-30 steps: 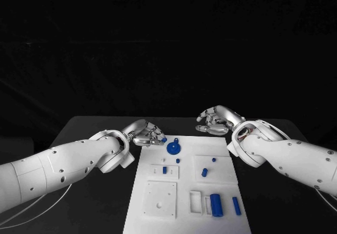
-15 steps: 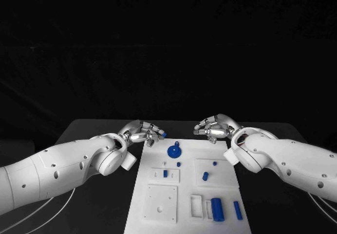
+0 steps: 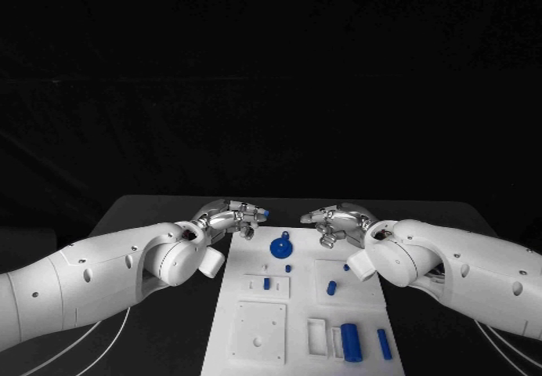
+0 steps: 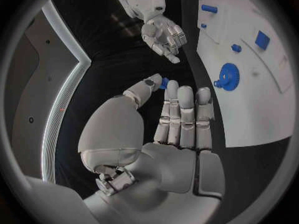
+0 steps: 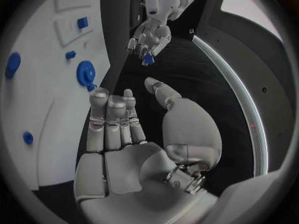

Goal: Assemble the parts on the task board

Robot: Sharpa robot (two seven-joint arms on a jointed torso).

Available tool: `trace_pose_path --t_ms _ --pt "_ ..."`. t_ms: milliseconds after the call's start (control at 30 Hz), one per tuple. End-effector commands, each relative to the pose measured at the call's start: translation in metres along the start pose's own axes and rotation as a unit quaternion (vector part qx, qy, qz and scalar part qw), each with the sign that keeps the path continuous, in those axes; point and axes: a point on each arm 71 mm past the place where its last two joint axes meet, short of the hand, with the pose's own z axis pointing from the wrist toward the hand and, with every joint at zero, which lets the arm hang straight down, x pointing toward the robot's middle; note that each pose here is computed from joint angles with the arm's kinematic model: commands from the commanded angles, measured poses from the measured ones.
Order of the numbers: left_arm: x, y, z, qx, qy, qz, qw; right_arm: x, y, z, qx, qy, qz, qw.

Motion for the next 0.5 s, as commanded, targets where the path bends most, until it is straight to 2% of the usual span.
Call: trace_pose_path --t_ms 33,233,500 --pt "0.0061 -0.0014 0.0002 0.0 0.019 -0.052 0.998 0.012 -0.002 0.0 0.028 0.042 0.088 0.995" --pt "0.0117 -0.0013 -0.0008 -0.007 0.026 -0.097 0.995 0.025 -0.001 0.002 0.039 0.058 0.115 0.991" --pt "0.0208 -0.0029 -0.0032 -0.007 0.052 -0.109 0.993 0.039 0.002 0.004 0.037 0.077 0.119 0.989"
